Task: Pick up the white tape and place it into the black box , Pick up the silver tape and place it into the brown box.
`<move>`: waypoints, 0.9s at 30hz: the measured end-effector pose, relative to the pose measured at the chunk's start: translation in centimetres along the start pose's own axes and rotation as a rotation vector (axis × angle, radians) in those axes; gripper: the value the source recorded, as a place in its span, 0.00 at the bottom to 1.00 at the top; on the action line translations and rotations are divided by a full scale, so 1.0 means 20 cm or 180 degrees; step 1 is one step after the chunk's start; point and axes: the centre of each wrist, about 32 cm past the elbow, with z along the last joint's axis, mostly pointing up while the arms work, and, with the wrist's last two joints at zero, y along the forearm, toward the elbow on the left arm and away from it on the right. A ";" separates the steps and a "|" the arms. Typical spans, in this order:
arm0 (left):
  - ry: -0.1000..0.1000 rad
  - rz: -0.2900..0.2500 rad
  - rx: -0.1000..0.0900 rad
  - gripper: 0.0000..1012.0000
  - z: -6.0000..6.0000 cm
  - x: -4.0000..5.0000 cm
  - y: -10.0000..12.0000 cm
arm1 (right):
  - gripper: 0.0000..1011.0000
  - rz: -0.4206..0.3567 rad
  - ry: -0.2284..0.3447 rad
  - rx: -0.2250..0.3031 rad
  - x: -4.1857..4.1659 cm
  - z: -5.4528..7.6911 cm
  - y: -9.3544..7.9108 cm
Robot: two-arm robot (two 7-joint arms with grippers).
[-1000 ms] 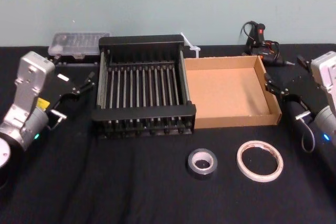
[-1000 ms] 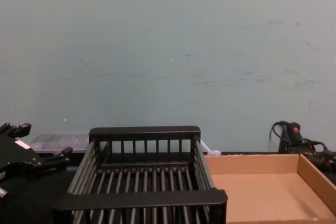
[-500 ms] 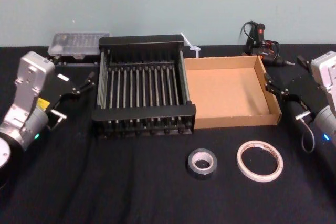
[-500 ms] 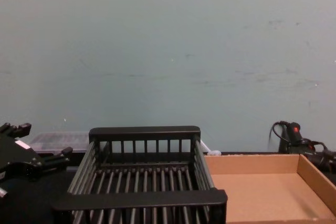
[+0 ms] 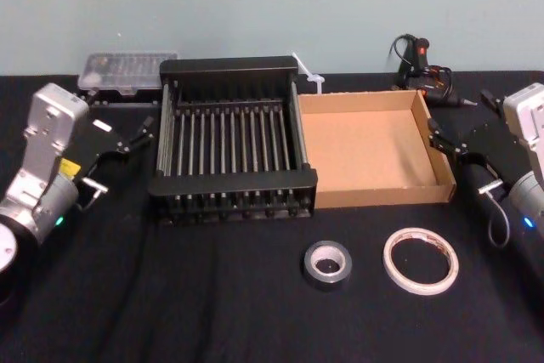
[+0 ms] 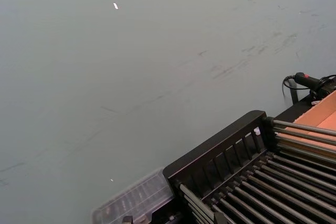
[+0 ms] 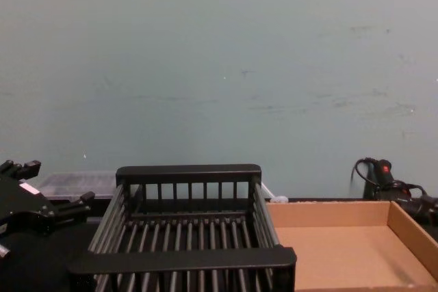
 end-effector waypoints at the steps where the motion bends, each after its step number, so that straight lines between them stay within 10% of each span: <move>1: 0.0000 0.0000 0.0000 0.99 0.00 0.000 0.00 | 0.99 0.0000 0.0000 0.0000 0.000 0.00 0.00; 27: 0.0000 0.0000 0.0000 0.99 0.00 0.000 0.00 | 0.99 0.0098 0.0061 -0.0039 -0.004 0.04 -0.11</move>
